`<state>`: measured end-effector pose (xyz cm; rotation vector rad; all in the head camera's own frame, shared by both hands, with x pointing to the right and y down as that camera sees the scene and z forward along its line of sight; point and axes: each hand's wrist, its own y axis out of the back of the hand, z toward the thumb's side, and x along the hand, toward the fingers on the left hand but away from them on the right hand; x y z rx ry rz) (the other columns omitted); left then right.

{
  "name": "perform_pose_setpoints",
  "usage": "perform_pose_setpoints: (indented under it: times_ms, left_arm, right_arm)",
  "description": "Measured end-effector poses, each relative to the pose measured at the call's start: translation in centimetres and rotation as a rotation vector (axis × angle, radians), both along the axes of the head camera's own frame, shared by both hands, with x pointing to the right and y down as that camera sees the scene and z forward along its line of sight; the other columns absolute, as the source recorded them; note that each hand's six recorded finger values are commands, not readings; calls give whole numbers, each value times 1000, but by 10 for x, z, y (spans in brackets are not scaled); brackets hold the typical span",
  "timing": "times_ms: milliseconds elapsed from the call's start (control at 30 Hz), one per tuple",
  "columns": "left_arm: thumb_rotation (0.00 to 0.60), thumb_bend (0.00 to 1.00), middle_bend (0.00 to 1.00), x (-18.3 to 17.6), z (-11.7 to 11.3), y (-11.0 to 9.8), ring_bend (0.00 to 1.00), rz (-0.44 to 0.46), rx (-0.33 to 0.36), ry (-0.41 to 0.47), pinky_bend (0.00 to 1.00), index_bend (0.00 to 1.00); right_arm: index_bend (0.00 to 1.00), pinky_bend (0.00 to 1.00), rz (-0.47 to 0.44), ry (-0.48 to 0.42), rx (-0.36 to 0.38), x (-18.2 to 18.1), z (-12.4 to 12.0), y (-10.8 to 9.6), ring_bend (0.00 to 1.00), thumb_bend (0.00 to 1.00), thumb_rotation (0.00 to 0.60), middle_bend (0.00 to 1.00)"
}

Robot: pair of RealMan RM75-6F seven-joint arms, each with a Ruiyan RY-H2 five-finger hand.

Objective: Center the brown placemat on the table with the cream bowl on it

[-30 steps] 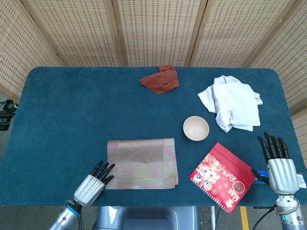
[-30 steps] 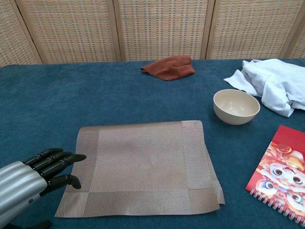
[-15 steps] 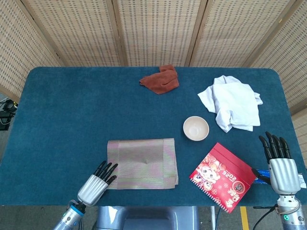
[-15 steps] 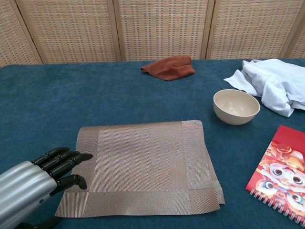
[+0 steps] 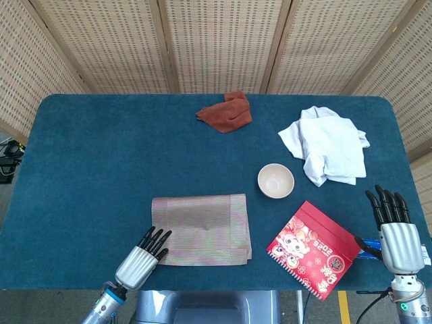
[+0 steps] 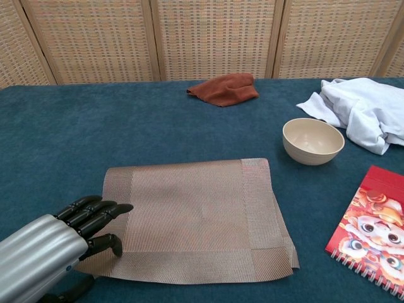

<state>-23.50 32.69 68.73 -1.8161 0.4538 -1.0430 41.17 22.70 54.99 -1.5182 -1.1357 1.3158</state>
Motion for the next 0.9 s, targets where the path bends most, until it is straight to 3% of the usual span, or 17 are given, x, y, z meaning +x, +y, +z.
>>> perform_pose_setpoints:
  times_ms: [633, 900]
  left_arm:
    - [600, 445, 0, -12, -4, -6, 0, -41, -17, -5, 0, 357]
    - [600, 445, 0, -4, 1, -4, 0, -30, -25, -3, 0, 419]
  right_arm:
    - [50, 0, 0, 5, -1, -1, 1, 1, 0, 150, 600, 0]
    - [50, 0, 2, 2, 0, 0, 0, 0, 0, 151, 600, 0]
